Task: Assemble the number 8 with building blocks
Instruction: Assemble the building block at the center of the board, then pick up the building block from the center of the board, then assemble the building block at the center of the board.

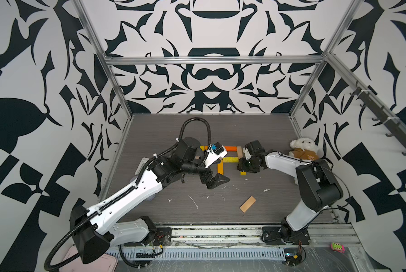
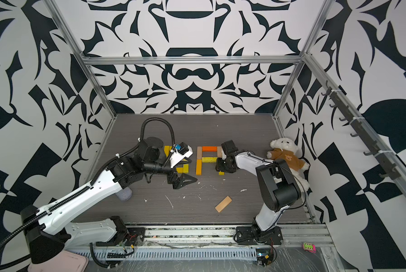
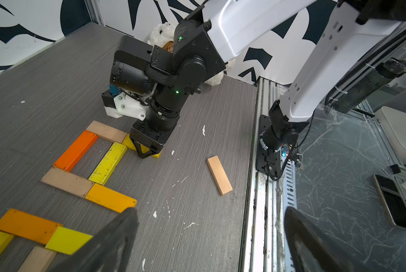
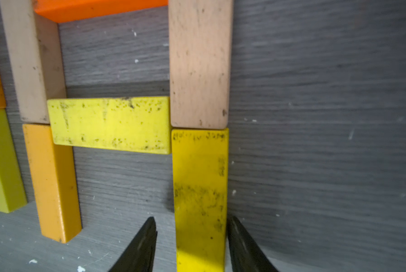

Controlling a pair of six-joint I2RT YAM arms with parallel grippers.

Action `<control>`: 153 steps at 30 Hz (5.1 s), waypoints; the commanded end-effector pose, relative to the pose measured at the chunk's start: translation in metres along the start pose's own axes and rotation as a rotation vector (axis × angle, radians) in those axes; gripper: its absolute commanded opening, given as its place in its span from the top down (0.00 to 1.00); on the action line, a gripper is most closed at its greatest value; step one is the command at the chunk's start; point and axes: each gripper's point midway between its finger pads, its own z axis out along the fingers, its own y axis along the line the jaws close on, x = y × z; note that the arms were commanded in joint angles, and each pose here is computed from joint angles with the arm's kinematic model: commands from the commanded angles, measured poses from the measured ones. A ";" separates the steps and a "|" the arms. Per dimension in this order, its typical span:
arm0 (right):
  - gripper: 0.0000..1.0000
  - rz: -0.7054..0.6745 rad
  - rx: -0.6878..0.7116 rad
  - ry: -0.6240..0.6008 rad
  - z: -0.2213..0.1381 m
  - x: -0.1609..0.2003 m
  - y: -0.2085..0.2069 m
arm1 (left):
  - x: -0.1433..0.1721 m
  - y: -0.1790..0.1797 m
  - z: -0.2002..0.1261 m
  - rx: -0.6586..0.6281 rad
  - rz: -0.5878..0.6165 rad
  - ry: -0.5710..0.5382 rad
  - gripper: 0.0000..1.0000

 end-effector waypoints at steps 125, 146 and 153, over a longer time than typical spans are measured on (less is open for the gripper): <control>0.16 -0.323 -0.345 -0.606 -0.296 0.126 0.023 | 0.108 0.067 0.159 -0.108 0.166 0.666 0.80; 0.18 -0.312 -0.339 -0.581 -0.285 0.122 0.023 | 0.124 0.107 0.183 0.009 0.497 0.751 0.79; 0.19 -0.312 -0.339 -0.573 -0.284 0.121 0.023 | 0.122 0.119 0.193 -0.008 0.481 0.740 0.79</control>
